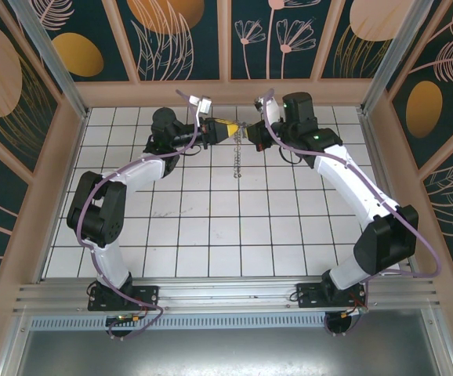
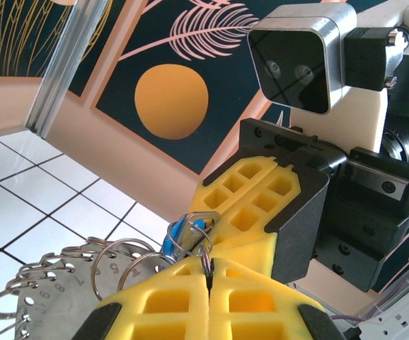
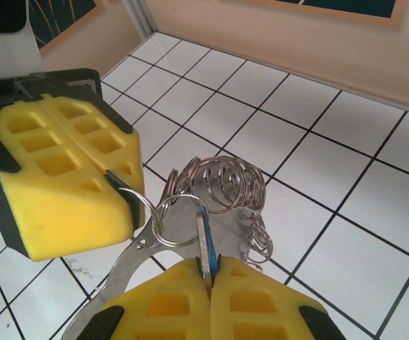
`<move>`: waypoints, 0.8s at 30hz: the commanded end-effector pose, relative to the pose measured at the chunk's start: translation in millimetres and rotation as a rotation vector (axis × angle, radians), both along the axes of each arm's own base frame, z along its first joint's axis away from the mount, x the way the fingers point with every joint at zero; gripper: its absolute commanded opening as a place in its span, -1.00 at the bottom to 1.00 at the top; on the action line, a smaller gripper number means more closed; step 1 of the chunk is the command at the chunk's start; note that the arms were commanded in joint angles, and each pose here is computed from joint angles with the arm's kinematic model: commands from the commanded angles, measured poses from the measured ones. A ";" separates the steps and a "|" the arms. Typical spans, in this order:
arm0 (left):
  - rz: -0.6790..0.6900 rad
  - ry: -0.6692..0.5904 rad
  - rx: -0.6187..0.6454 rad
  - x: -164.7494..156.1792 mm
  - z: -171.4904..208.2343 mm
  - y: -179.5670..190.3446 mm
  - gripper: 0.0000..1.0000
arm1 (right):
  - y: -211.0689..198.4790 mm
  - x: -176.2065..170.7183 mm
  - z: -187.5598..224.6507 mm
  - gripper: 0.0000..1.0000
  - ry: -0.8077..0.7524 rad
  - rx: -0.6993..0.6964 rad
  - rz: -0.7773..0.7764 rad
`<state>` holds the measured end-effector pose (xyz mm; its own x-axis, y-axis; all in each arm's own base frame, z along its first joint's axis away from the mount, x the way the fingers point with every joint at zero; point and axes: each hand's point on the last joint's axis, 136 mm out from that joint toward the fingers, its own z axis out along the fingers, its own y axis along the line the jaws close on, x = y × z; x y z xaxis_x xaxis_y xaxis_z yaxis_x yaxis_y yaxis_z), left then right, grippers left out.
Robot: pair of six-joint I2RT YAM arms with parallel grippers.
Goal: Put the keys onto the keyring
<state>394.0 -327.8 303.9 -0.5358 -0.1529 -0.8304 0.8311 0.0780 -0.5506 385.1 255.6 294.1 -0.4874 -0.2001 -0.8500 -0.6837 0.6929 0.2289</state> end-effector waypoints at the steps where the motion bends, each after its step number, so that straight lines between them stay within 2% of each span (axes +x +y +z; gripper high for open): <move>1: -0.027 -0.074 -0.022 -8.2 18.7 1.3 -0.97 | -24.8 15.3 27.9 -1.00 -0.092 -0.033 -0.132; 11: -0.029 -0.072 -0.022 -7.8 17.7 0.9 -0.56 | -28.2 23.1 39.8 -1.00 -0.142 -0.041 -0.198; 18: 0.002 -0.070 -0.025 -1.8 16.8 3.6 -0.50 | -30.7 34.1 34.2 -1.00 -0.150 -0.098 -0.234; 24: 0.112 -0.040 -0.044 15.7 15.9 19.8 -0.46 | -26.4 44.3 19.9 -1.00 -0.123 -0.173 -0.230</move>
<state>401.7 -322.3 306.1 -0.5247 -0.1824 -0.8315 0.8306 0.1043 -0.5470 423.9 225.7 312.5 -0.4424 -0.2057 -0.8729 -0.5215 0.8509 0.0638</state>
